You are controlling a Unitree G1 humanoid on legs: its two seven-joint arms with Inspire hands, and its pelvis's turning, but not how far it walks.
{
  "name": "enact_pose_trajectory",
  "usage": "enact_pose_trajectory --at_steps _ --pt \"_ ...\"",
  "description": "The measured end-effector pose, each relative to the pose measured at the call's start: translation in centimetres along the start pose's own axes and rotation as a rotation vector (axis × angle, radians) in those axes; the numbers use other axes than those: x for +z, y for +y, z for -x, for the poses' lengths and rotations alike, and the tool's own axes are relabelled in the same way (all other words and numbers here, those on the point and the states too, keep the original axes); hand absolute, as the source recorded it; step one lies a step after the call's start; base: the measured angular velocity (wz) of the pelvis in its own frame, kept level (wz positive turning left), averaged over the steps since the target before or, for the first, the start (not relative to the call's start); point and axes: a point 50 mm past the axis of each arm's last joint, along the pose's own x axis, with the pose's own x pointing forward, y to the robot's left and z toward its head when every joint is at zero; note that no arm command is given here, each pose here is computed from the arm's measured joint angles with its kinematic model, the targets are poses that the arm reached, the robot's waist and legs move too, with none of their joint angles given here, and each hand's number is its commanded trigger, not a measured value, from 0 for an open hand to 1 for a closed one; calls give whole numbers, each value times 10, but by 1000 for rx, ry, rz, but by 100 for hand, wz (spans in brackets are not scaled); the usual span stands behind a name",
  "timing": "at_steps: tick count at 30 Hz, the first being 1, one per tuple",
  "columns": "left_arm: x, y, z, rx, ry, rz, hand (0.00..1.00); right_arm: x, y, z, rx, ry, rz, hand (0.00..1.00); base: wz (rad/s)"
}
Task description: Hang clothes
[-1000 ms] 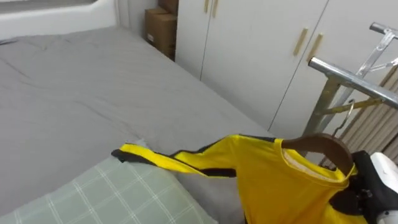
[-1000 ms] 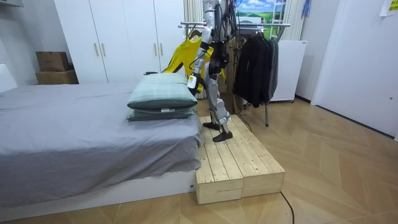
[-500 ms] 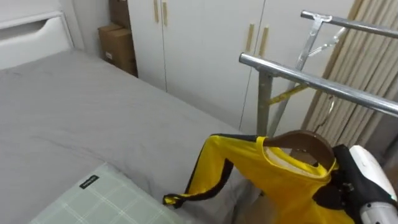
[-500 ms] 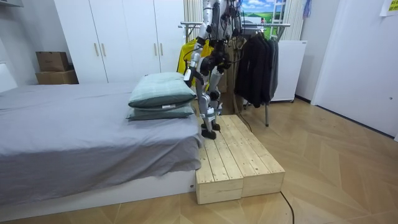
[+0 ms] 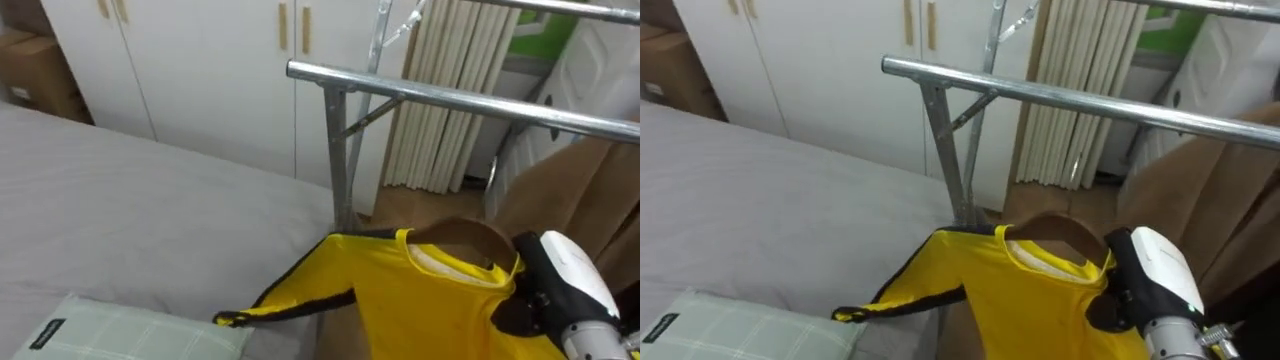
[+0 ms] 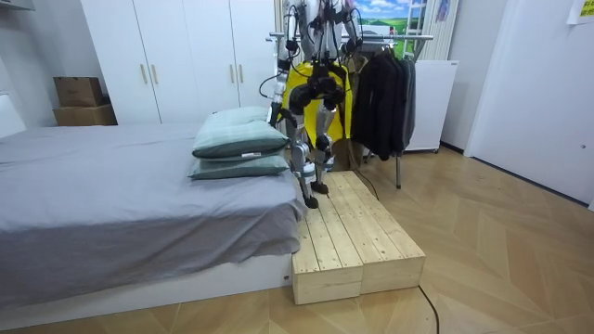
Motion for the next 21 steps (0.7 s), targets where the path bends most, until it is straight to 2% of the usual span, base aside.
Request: enact_pose_trajectory --at_steps 3,10,21 --pt "-7 -6 -1 -30 28 -1 0 5 5 0 14 -21 1 100 -91" --pt "-19 -3 -2 -43 75 41 0 10 15 0 44 -27 -36 100 -27" --pt "-16 0 -1 -50 73 41 0 31 -5 -1 15 -124 -27 100 -5"
